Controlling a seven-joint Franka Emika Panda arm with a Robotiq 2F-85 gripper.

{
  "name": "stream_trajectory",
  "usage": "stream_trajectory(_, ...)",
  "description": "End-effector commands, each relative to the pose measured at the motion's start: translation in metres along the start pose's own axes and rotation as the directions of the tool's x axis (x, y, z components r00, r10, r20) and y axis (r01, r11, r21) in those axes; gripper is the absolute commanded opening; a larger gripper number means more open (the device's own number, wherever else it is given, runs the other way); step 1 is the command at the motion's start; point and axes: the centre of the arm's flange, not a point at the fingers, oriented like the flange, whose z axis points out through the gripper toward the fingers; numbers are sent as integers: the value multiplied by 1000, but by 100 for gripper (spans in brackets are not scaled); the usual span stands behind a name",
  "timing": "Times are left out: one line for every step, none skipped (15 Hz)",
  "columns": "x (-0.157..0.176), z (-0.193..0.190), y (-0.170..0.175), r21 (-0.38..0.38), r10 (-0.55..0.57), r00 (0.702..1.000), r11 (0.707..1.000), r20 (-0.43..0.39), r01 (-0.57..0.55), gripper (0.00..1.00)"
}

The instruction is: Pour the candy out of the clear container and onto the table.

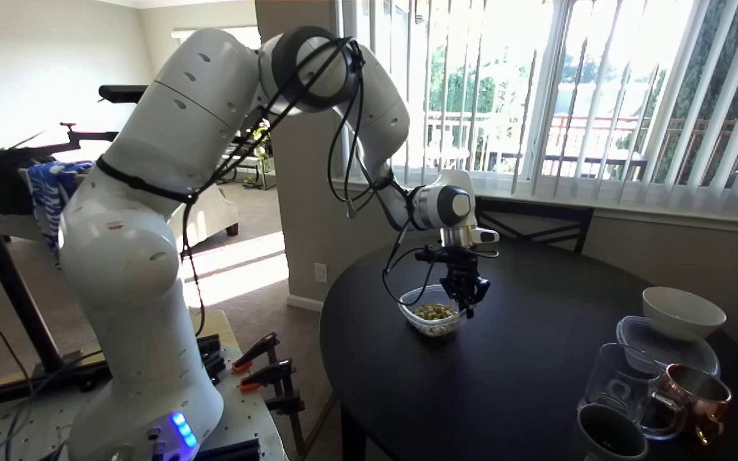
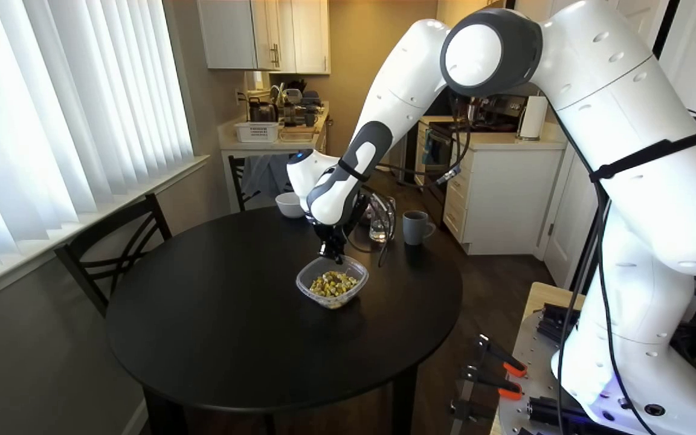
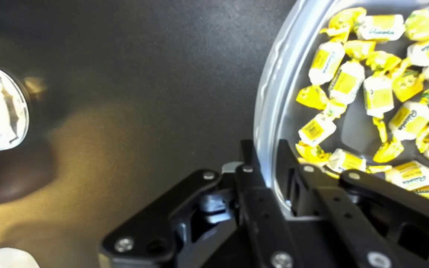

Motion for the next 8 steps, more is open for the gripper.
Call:
stream_trajectory(-29,-29,-3,-60,77,997,995,-13,-78,3)
stream_trajectory(-31,-36,-5,-78,120,993,990,-15,-120,4)
stream_trajectory(-32,-43,-8,-103,170,985,980,-16,-171,4)
stream_trajectory(-33,-50,-11,-128,225,974,966,-13,-225,3)
stream_trajectory(-30,-55,-16,-154,274,962,950,-8,-271,3)
stream_trajectory(-29,-60,-21,-189,314,950,932,-5,-309,2)
stream_trajectory(-29,-66,-26,-219,358,934,911,-4,-350,2)
stream_trajectory(-29,-71,-32,-244,404,915,886,-8,-394,3)
